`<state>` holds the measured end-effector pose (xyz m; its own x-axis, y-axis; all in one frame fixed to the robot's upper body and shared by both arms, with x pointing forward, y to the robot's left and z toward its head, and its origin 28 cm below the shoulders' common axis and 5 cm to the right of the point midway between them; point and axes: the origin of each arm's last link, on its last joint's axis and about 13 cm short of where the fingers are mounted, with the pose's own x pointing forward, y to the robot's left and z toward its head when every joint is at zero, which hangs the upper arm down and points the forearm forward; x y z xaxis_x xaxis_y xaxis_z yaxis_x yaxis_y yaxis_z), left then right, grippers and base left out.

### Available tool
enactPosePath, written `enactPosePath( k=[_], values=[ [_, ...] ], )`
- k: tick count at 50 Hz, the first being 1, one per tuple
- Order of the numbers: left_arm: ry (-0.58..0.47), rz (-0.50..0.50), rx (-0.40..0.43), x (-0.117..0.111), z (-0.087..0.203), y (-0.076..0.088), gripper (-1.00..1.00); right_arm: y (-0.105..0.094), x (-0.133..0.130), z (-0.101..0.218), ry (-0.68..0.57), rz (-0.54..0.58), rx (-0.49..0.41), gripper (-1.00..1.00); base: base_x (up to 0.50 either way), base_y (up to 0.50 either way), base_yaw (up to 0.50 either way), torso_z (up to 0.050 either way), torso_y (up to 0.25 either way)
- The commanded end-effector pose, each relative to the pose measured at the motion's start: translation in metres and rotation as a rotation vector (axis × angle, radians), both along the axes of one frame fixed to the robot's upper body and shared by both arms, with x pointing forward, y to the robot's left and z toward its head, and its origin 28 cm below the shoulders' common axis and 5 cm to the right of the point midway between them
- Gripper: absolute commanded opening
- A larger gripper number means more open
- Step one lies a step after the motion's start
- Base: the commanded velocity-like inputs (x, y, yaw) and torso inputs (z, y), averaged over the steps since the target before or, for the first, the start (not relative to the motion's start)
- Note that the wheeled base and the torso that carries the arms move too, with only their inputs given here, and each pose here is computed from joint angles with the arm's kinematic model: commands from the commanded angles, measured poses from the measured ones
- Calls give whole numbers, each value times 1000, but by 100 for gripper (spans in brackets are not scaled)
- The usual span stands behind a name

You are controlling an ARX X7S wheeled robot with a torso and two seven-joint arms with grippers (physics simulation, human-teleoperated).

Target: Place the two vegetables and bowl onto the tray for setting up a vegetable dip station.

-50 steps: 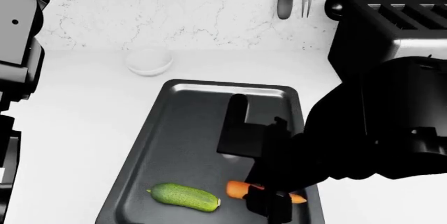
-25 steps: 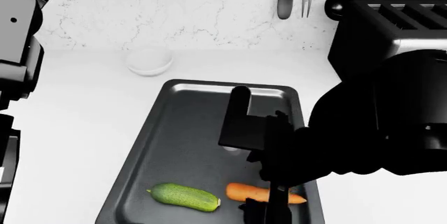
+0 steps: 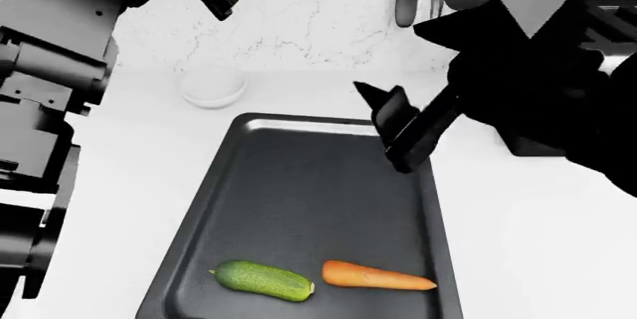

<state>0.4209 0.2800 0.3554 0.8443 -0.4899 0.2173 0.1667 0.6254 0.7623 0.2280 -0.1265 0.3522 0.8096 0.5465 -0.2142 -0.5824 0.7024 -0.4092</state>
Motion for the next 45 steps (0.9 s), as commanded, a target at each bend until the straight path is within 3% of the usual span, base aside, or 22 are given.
enactPosePath(
  k=[1, 2, 3, 5, 10, 13, 15, 21, 25, 27, 29, 33, 39, 45],
  values=[
    [278, -13, 326, 12, -14, -4, 100, -12, -25, 23, -396, -319, 378, 100, 0, 0, 0, 0, 0],
    [280, -8, 313, 12, -14, -4, 100, -12, -28, 23, -410, -321, 394, 100, 0, 0, 0, 0, 0],
    [268, 3, 364, 12, -15, -3, 100, -11, -38, 25, -460, -334, 445, 100, 0, 0, 0, 0, 0],
    [250, 20, 417, 12, -15, -4, 100, -9, -50, 22, -505, -340, 463, 100, 0, 0, 0, 0, 0],
    [221, 44, 481, 13, -15, -11, 100, -7, -92, 23, -661, -406, 581, 100, 0, 0, 0, 0, 0],
    [231, 39, 566, 14, -18, -12, 100, -10, -100, 13, -695, -450, 598, 100, 0, 0, 0, 0, 0],
    [239, 47, 658, 13, -20, -10, 100, -11, -104, 6, -701, -471, 599, 100, 0, 0, 0, 0, 0],
    [285, 81, 734, 11, -6, -6, 100, -6, -101, 7, -711, -484, 508, 100, 0, 0, 0, 0, 0],
    [374, 101, 851, 10, 1, -4, 100, -12, -103, -4, -697, -483, 503, 100, 0, 0, 0, 0, 0],
    [365, 95, 838, 9, 7, -7, 100, -11, -103, -5, -690, -479, 507, 100, 0, 0, 0, 0, 0],
    [394, 89, 878, 9, 11, -8, 100, -12, -103, -4, -685, -477, 510, 100, 0, 0, 0, 0, 0],
    [499, 96, 832, 9, 13, -10, 100, -13, -103, -3, -672, -486, 511, 100, 0, 0, 0, 0, 0],
    [530, 103, 827, 9, 15, -9, 100, -11, -103, -3, -654, -486, 521, 100, 0, 0, 0, 0, 0],
    [544, 93, 812, 9, 13, -12, 100, -7, -106, -9, -592, -431, 440, 100, 0, 0, 0, 0, 0]
  ],
)
